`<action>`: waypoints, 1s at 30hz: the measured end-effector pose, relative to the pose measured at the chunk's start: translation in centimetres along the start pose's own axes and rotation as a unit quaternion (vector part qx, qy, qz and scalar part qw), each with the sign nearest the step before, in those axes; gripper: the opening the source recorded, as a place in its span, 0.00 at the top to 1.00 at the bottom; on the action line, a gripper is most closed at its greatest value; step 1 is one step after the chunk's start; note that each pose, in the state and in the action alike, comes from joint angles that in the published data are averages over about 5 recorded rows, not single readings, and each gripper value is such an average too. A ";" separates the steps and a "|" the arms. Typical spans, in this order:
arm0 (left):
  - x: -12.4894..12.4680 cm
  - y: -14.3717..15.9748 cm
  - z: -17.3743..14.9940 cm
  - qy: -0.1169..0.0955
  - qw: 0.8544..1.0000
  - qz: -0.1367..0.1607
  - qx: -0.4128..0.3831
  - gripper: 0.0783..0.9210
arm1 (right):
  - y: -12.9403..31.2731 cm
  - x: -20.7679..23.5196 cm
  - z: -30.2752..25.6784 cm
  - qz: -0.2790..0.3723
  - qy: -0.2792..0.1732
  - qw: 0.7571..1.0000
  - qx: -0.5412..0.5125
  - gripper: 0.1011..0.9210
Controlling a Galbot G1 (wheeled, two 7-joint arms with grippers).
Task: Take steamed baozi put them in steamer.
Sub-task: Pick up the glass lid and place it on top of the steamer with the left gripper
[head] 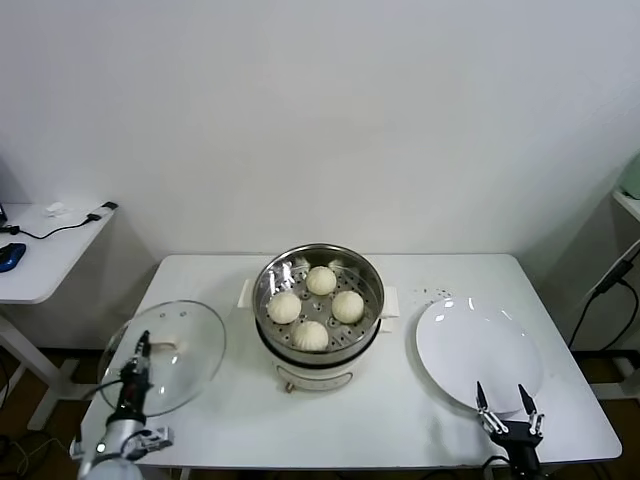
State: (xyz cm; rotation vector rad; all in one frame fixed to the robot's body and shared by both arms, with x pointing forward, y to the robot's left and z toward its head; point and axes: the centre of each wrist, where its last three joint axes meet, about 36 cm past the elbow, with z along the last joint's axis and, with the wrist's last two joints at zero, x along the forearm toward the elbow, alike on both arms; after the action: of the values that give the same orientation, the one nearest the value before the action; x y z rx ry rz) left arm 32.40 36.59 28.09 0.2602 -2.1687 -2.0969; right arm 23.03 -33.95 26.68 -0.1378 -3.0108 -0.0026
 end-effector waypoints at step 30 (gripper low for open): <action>-1.5 17.7 -20.5 -0.053 0.997 -0.001 0.049 0.93 | 0.7 -1.2 -1.0 -0.016 -0.010 0.999 0.036 0.12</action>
State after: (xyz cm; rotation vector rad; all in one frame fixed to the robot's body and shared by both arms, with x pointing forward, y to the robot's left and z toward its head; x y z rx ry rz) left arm 37.20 17.34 46.63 0.1633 -2.3360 -2.0537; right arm 24.41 -33.37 27.53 -0.0831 -3.0285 0.1042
